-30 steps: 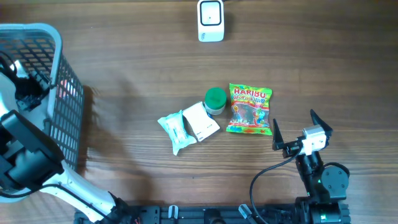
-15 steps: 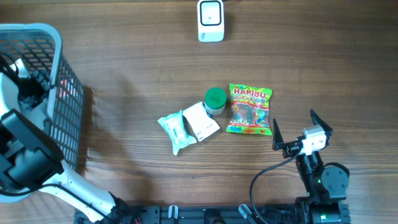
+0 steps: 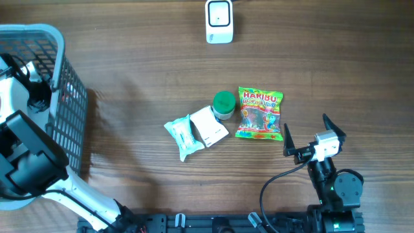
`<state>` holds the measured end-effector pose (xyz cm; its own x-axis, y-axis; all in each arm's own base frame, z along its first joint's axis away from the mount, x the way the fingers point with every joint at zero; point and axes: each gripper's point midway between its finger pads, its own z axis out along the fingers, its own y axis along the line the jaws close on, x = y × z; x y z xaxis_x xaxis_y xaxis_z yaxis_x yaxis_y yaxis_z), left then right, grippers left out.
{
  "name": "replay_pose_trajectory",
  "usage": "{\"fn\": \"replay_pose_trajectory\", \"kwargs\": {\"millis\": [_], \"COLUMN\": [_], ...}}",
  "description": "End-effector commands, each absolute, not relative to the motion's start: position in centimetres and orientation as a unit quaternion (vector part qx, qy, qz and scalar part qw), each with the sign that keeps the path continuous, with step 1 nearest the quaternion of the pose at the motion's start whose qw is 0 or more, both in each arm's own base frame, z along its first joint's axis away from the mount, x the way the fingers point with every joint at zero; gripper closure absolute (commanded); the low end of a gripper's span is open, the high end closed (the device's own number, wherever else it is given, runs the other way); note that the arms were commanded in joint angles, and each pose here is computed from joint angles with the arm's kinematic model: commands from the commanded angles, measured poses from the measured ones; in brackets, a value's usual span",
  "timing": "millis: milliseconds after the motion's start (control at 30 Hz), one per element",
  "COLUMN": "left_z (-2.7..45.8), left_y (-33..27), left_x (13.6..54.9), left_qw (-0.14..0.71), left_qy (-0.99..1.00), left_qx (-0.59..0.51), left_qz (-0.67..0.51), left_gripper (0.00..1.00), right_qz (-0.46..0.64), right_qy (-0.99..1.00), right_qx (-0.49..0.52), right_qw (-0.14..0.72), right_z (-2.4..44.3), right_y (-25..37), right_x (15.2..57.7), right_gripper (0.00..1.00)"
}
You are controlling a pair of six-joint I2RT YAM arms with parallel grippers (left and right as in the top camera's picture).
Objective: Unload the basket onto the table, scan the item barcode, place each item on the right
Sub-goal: 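Lift the Kleenex pack out of the basket with the left gripper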
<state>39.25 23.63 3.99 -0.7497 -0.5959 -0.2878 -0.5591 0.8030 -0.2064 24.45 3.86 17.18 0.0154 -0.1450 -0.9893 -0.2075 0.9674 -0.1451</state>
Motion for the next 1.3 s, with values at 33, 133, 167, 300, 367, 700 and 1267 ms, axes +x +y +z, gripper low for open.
{"fn": "replay_pose_trajectory", "kwargs": {"millis": [33, 133, 167, 300, 367, 700, 1267], "left_z": [4.1, 7.1, 8.6, 15.7, 19.3, 32.8, 24.4], "left_y": [24.1, 24.2, 24.3, 24.7, 23.8, 17.1, -4.4], "left_x": [38.7, 38.5, 38.3, 36.4, 35.1, 25.7, 27.3], "left_qw": [0.166, 0.188, 0.197, 0.251, 0.278, 0.398, 0.175], "left_qy": [0.935, 0.927, 0.926, 0.886, 0.855, 0.698, 0.897], "left_qx": [-0.312, -0.323, -0.323, -0.388, -0.438, -0.592, -0.351], "left_qz": [-0.028, -0.018, -0.01, 0.03, 0.018, -0.059, -0.202], "left_gripper": [0.96, 0.96, 0.96, 0.96, 0.96, 0.96, 0.96], "right_qz": [0.014, 0.015, 0.014, 0.014, 0.014, 0.014, 0.014], "right_qy": [0.699, 0.699, 0.699, 0.699, 0.699, 0.699, 0.699], "right_qx": [-0.125, -0.125, -0.125, -0.125, -0.125, -0.125, -0.125], "right_qw": [0.704, 0.704, 0.704, 0.704, 0.704, 0.704, 0.704], "right_z": [17.3, 17.3, 17.3, 17.3, 17.3, 17.3, 17.3], "right_y": [3.7, 3.7, 3.7, 3.7, 3.7, 3.7, 3.7], "right_x": [24.5, 24.5, 24.5, 24.5, 24.5, 24.5, 24.5], "right_gripper": [0.0, 0.0, 0.0, 0.01, 0.0, 0.0, 0.0]}}
